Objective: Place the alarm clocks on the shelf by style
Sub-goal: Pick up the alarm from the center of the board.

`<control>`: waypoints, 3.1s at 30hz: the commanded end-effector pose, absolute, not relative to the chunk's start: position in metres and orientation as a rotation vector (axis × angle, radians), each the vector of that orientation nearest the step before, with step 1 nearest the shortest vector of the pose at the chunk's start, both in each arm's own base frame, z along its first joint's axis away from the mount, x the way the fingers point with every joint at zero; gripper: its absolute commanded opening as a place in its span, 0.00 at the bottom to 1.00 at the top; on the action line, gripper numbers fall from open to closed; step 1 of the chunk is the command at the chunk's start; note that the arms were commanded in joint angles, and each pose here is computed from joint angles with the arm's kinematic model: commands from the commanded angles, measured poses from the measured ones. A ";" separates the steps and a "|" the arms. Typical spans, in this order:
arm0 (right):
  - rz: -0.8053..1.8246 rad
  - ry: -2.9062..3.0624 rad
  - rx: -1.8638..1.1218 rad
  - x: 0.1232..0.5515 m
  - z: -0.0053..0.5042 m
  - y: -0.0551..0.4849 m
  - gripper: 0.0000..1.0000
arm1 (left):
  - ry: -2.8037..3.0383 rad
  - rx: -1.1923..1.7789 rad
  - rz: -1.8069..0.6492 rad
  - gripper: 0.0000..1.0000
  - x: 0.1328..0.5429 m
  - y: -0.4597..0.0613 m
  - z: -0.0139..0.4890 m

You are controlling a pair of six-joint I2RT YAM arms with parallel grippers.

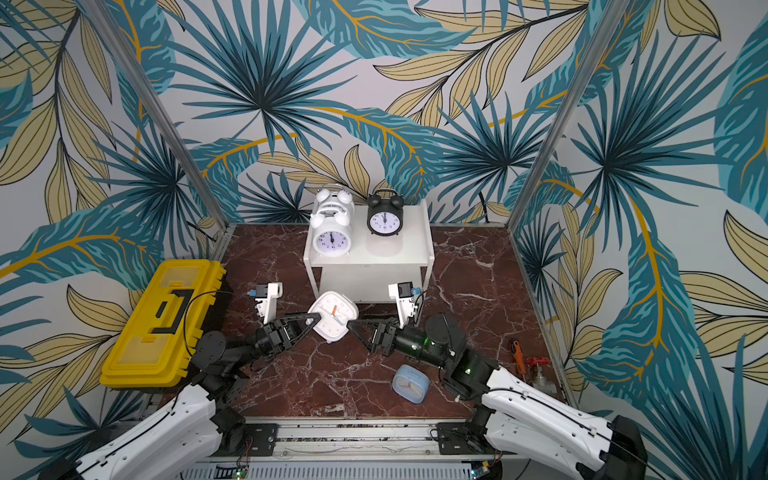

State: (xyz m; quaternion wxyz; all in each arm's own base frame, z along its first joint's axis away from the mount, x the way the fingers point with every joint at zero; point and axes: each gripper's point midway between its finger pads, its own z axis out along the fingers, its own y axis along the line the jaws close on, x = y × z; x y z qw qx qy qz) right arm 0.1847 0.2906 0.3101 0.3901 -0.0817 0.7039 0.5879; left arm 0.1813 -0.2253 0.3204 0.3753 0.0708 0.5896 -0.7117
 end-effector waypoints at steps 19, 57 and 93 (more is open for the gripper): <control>1.588 1.648 -0.215 0.181 0.340 0.308 0.29 | 1.501 0.167 -1.787 0.41 0.183 -0.224 0.314; 1.399 1.941 -0.728 0.163 0.350 0.304 0.22 | 1.516 0.625 -1.788 0.35 0.142 -0.238 0.353; 1.609 1.745 -0.377 0.180 0.349 0.298 0.34 | 1.471 0.529 -1.837 0.29 0.159 -0.240 0.353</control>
